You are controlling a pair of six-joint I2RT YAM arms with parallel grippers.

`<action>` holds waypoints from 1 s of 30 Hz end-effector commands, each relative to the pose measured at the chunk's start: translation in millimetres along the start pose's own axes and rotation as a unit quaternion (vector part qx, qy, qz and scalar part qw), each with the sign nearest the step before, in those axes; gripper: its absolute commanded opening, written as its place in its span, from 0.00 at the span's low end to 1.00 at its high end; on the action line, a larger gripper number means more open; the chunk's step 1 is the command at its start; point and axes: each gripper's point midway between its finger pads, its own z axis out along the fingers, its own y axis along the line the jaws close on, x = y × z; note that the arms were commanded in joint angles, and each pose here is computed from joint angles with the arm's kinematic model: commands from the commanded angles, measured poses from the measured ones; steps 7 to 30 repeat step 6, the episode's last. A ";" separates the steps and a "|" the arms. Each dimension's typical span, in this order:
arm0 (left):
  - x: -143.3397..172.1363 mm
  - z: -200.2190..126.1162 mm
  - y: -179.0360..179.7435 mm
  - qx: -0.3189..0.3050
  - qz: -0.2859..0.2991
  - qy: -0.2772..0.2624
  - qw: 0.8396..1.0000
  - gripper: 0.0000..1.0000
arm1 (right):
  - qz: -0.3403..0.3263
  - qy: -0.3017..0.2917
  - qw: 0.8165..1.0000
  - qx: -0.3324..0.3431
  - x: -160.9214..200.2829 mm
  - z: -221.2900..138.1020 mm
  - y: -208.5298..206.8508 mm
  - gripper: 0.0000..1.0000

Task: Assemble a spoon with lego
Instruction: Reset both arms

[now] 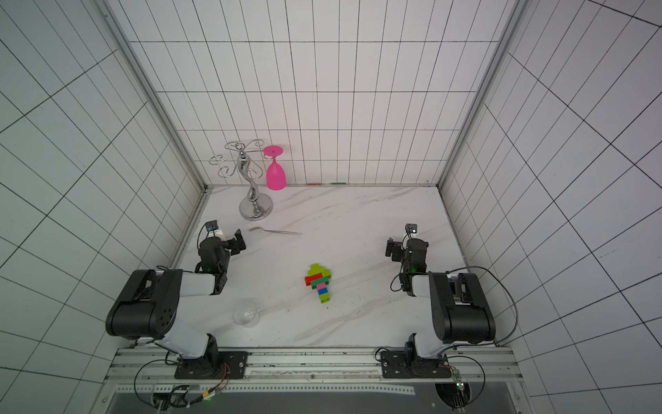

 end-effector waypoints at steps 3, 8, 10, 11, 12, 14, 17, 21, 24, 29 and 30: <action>-12.2 -0.2 -2.3 0.000 0.000 -0.013 1.000 0.99 | -0.001 0.000 1.000 -0.010 -9.1 8.0 3.1 0.99; -12.0 -0.2 -2.4 0.000 0.000 -0.012 1.000 0.99 | -0.003 -0.007 1.000 -0.010 -9.9 5.5 3.1 0.99; -12.0 -0.2 -2.4 0.000 0.000 -0.012 1.000 0.99 | -0.003 -0.007 1.000 -0.010 -9.9 5.5 3.1 0.99; -12.0 -0.2 -2.4 0.000 0.000 -0.012 1.000 0.99 | -0.003 -0.007 1.000 -0.010 -9.9 5.5 3.1 0.99; -12.0 -0.2 -2.4 0.000 0.000 -0.012 1.000 0.99 | -0.003 -0.007 1.000 -0.010 -9.9 5.5 3.1 0.99; -12.0 -0.2 -2.4 0.000 0.000 -0.012 1.000 0.99 | -0.003 -0.007 1.000 -0.010 -9.9 5.5 3.1 0.99; -12.0 -0.2 -2.4 0.000 0.000 -0.012 1.000 0.99 | -0.003 -0.007 1.000 -0.010 -9.9 5.5 3.1 0.99; -12.0 -0.2 -2.4 0.000 0.000 -0.012 1.000 0.99 | -0.003 -0.007 1.000 -0.010 -9.9 5.5 3.1 0.99; -12.0 -0.2 -2.4 0.000 0.000 -0.012 1.000 0.99 | -0.003 -0.007 1.000 -0.010 -9.9 5.5 3.1 0.99; -12.0 -0.2 -2.4 0.000 0.000 -0.012 1.000 0.99 | -0.003 -0.007 1.000 -0.010 -9.9 5.5 3.1 0.99; -12.0 -0.2 -2.4 0.000 0.000 -0.012 1.000 0.99 | -0.003 -0.007 1.000 -0.010 -9.9 5.5 3.1 0.99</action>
